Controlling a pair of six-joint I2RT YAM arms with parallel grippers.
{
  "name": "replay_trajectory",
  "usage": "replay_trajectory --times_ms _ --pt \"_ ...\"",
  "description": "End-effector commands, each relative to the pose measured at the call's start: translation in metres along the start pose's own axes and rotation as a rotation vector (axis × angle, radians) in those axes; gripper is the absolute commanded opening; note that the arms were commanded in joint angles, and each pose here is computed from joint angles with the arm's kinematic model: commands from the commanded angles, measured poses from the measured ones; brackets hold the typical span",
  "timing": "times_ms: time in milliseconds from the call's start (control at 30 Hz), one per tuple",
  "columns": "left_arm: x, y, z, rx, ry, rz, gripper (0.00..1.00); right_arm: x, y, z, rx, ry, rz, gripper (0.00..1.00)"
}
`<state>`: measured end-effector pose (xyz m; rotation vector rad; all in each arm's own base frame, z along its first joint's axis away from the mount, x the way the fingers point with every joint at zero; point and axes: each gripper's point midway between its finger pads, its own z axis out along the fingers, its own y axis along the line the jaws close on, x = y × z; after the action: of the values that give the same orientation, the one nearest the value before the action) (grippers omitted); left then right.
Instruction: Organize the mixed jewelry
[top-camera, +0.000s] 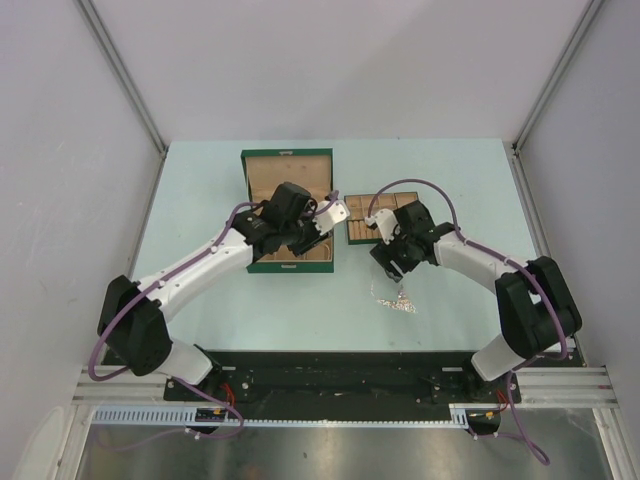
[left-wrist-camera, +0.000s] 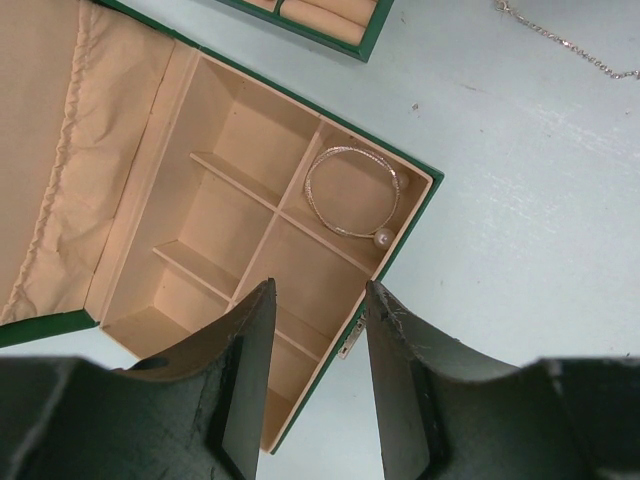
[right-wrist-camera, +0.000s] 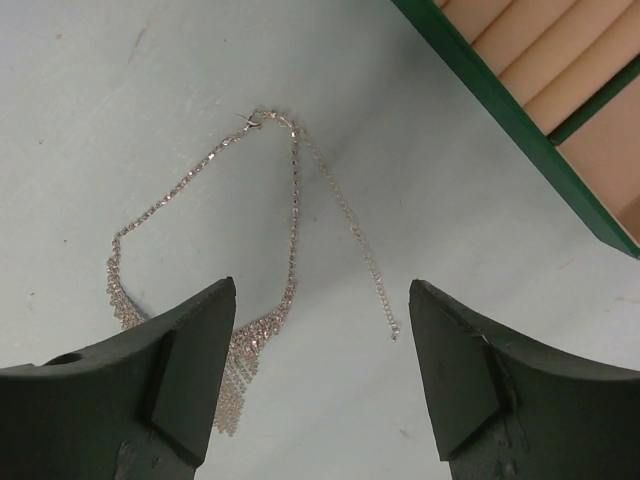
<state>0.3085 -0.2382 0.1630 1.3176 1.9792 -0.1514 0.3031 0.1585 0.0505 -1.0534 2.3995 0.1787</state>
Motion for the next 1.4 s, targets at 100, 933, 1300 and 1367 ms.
replay_trajectory --times_ms 100,933,1300,1367 --pt "-0.006 0.001 -0.005 -0.015 -0.029 -0.006 0.46 -0.005 0.009 0.012 -0.059 -0.015 -0.063 0.76" --pt "-0.003 -0.001 0.0 -0.006 -0.021 0.002 0.46 0.013 0.02 0.026 -0.112 0.06 -0.069 0.56" --pt "-0.002 -0.002 0.0 -0.005 -0.022 0.002 0.46 0.02 0.021 0.033 -0.114 0.087 -0.073 0.39" --pt "-0.002 -0.001 0.0 -0.006 -0.021 0.005 0.46 0.022 0.022 0.036 -0.115 0.097 -0.073 0.34"
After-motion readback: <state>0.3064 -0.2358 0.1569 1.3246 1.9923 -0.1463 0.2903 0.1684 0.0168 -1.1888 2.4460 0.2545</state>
